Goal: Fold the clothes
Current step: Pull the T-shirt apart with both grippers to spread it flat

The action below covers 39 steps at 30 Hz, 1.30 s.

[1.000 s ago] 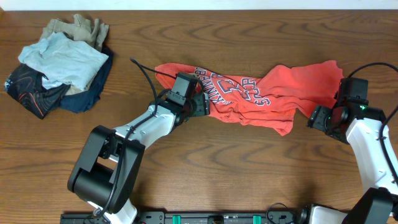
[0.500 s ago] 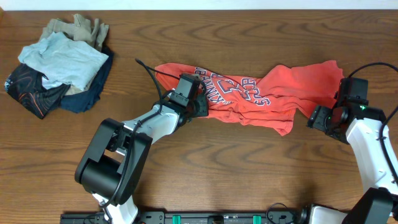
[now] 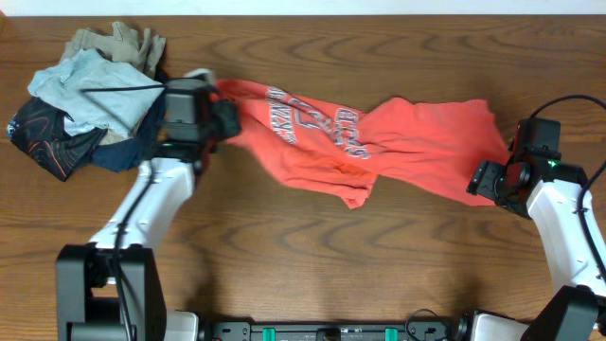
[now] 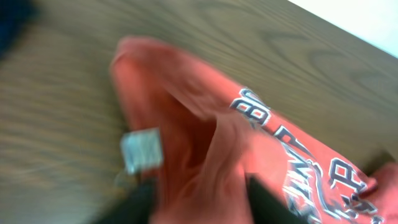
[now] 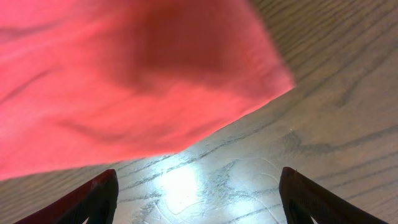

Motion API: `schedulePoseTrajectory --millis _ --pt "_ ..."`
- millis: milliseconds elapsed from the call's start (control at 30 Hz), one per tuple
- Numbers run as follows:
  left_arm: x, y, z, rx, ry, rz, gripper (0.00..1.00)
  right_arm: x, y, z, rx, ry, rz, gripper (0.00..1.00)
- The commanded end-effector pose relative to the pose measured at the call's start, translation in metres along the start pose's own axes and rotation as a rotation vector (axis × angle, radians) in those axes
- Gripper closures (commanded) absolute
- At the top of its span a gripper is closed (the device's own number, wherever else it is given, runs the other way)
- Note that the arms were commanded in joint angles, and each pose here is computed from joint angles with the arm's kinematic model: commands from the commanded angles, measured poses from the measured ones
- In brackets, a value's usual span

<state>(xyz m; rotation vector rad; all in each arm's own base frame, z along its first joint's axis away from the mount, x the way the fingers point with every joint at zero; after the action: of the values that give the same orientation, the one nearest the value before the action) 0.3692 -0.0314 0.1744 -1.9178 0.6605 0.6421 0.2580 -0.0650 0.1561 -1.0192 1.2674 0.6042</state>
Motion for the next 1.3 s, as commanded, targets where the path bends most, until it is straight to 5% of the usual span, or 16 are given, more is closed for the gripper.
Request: schedulePoseTrajectory --millis 0,300,533,833,1033,1133,1267 --pt "-0.001 0.008 0.005 -0.019 0.048 0.096 0.02 -0.006 -0.005 0.0 0.019 -0.007 -0.028 0.19" --pt "-0.009 0.075 -0.021 -0.088 0.077 0.47 0.02 -0.006 -0.004 0.0 0.019 -0.007 -0.026 0.18" --pt "-0.003 0.112 -0.057 -0.025 0.107 0.561 0.02 -0.006 -0.004 0.0 0.019 -0.007 -0.025 0.18" --pt "0.025 0.161 -0.074 -0.159 0.018 0.696 0.02 -0.006 -0.002 -0.001 0.017 -0.003 -0.011 0.18" --pt "0.037 0.164 -0.085 -0.146 0.073 0.656 0.03 -0.006 -0.002 -0.001 0.017 -0.003 -0.01 0.18" --pt "0.04 0.158 -0.089 -0.139 0.102 0.609 0.35 -0.006 -0.002 -0.001 0.016 -0.003 -0.011 0.17" --pt "0.044 0.154 -0.081 -0.084 0.027 0.54 0.94 -0.006 -0.002 -0.001 0.016 -0.003 -0.014 0.16"
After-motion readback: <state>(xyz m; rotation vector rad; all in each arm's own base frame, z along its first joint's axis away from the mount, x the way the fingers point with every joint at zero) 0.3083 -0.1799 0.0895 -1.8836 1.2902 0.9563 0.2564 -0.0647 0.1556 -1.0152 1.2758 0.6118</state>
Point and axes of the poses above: each gripper's point midway between its finger pads, its own x axis out along the fingers, its own z axis along the line the jaws close on, y = z × x, the point moved 9 cm from there along -x, back along the fingers
